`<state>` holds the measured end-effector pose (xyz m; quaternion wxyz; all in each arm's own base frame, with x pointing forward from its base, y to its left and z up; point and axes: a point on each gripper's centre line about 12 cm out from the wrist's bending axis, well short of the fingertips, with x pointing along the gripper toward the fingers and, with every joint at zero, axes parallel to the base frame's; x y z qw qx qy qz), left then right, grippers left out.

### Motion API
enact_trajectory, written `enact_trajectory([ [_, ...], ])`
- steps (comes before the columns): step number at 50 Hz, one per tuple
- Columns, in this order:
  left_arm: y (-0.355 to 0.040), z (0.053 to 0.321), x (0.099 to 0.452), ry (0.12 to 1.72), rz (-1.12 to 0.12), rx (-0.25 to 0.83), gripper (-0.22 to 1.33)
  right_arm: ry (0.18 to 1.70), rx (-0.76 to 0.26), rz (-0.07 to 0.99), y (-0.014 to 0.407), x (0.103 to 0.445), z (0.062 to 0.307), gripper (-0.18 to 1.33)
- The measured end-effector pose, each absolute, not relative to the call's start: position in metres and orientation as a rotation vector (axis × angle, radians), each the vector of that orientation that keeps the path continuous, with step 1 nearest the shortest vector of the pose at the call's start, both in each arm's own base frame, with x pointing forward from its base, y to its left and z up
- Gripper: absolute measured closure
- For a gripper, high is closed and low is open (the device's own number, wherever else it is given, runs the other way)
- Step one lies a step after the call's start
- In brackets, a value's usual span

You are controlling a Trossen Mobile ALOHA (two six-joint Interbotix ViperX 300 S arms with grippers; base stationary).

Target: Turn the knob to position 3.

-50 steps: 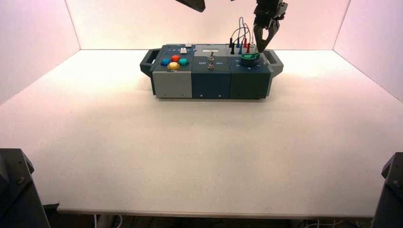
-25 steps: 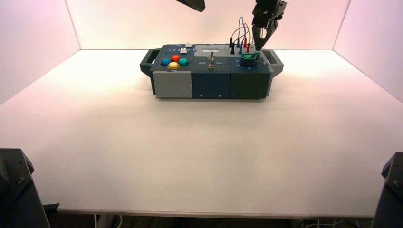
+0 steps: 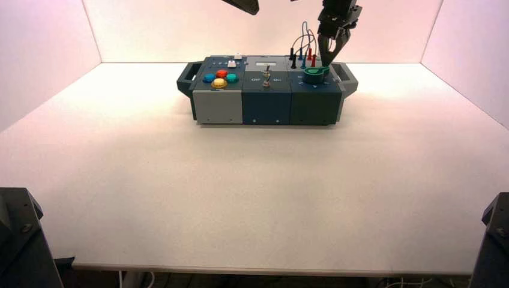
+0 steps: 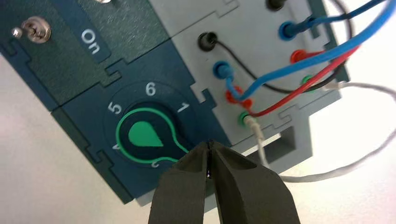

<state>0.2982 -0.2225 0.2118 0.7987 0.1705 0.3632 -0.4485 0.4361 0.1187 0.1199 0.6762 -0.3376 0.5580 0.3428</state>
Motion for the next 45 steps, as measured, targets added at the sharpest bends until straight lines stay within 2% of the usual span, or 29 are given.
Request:
enact_trajectory([
  [34,-0.222,0.216,0.297,0.768,-0.962,0.365,1.27,1.335,-0.750,0.798,0.115,0.420,0.107,1.29],
  [45,-0.221,0.216,0.298,0.768,-0.961,0.366,1.27,1.330,-0.751,0.795,0.113,0.414,0.115,1.29],
])
